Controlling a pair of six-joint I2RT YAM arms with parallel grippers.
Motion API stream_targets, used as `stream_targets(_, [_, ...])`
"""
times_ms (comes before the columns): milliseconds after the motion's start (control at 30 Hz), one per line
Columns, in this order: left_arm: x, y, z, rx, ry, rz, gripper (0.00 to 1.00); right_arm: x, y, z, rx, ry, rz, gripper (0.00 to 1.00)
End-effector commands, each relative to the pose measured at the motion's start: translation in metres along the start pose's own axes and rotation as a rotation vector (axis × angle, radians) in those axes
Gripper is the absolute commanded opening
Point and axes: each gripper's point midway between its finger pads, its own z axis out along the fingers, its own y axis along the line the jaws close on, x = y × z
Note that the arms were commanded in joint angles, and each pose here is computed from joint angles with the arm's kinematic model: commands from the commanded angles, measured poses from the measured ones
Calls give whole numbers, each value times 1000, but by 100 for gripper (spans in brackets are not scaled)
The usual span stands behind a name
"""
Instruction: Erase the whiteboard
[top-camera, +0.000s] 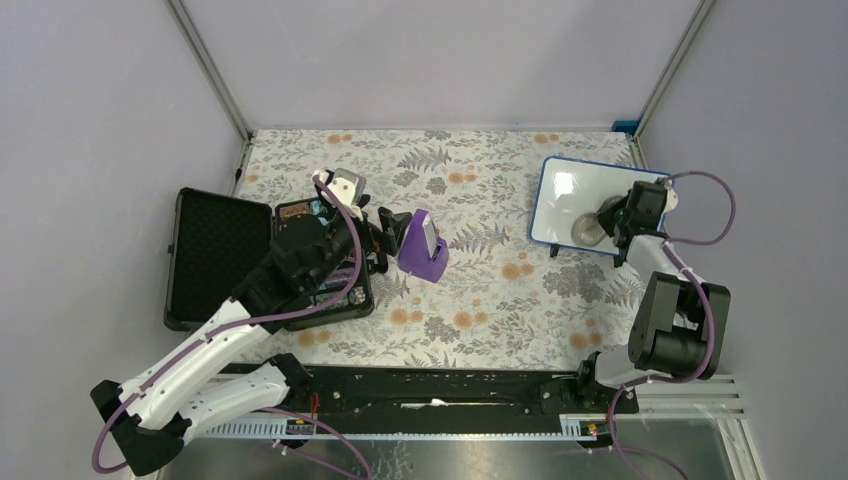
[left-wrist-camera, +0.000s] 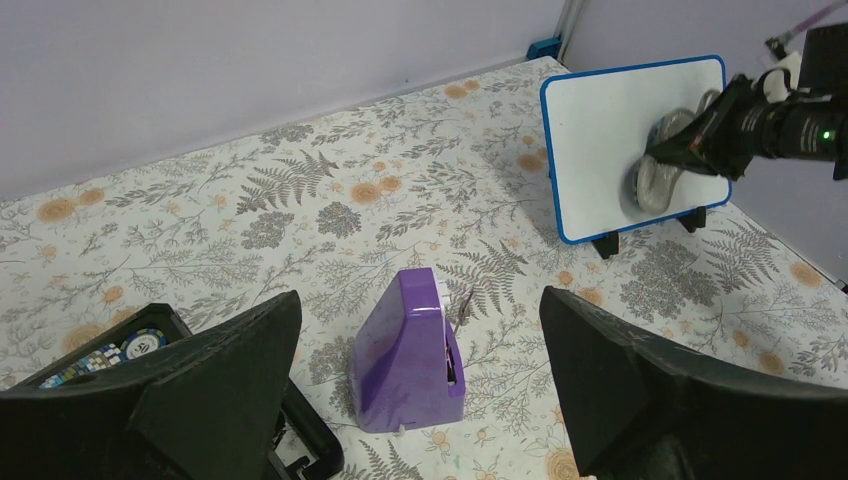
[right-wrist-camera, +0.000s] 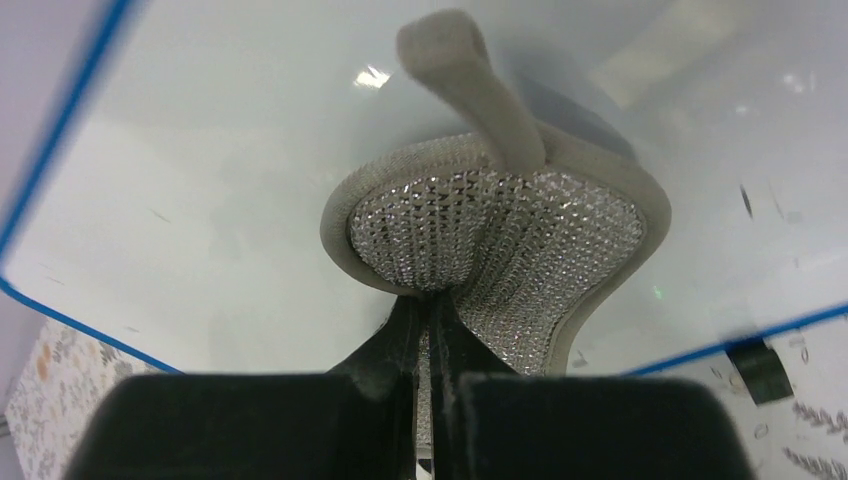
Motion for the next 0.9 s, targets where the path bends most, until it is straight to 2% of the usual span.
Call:
stream_targets(0, [-15, -4, -3, 19, -56, -10, 99, 66, -54, -3, 122, 157, 8, 0])
stream_targets(133, [-17, -5, -4, 25, -61, -14, 99, 78, -67, -15, 153, 184, -17, 0])
stream_targets(367, [-17, -6, -5, 32, -62, -18, 99, 50, -36, -40, 68, 137, -26, 0])
stream_targets(533, [-17, -6, -5, 30, -63, -18, 99, 19, 9, -44, -28, 80, -31, 0])
stream_targets(867, [-9, -6, 2, 23, -37, -11, 99, -4, 130, -15, -193, 88, -98, 0])
